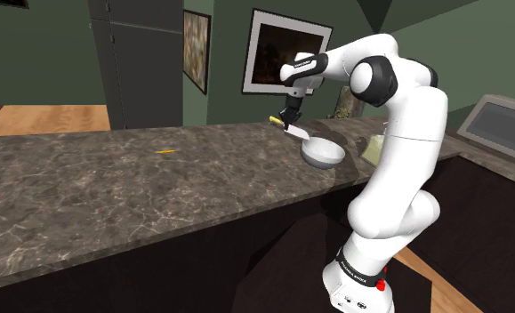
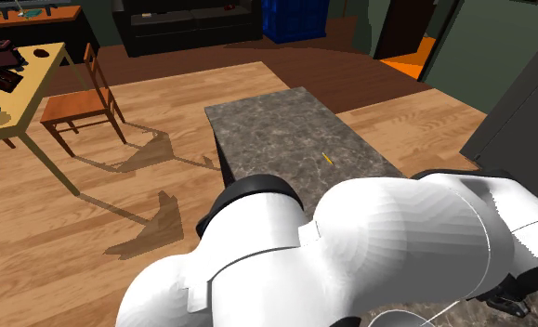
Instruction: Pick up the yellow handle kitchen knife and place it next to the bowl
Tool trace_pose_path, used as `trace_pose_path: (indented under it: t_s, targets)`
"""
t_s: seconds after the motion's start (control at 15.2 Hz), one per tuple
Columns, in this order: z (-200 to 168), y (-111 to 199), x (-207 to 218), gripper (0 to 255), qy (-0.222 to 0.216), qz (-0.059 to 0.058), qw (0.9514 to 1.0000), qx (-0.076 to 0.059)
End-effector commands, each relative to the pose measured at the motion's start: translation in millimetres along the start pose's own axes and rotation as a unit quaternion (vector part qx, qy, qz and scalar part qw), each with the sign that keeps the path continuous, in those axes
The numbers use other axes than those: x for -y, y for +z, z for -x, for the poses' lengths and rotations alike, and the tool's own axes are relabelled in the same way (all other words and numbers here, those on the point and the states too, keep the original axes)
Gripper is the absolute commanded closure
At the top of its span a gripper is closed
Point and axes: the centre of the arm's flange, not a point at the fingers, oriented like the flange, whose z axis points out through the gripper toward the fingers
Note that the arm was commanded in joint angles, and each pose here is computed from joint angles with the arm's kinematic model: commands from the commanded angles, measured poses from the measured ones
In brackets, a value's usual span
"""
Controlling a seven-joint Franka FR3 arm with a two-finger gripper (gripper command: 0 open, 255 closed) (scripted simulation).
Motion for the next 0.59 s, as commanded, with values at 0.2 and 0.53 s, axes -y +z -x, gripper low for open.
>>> trace_pose_path:
  t_s: [0.2,0.53]
  targets:
    - [-0.8,26.7,-0.2,255,0.000,0.000,1.0000,0.000]
    - [-1.2,46.1,-0.3,255,0.000,0.000,1.0000,0.000]
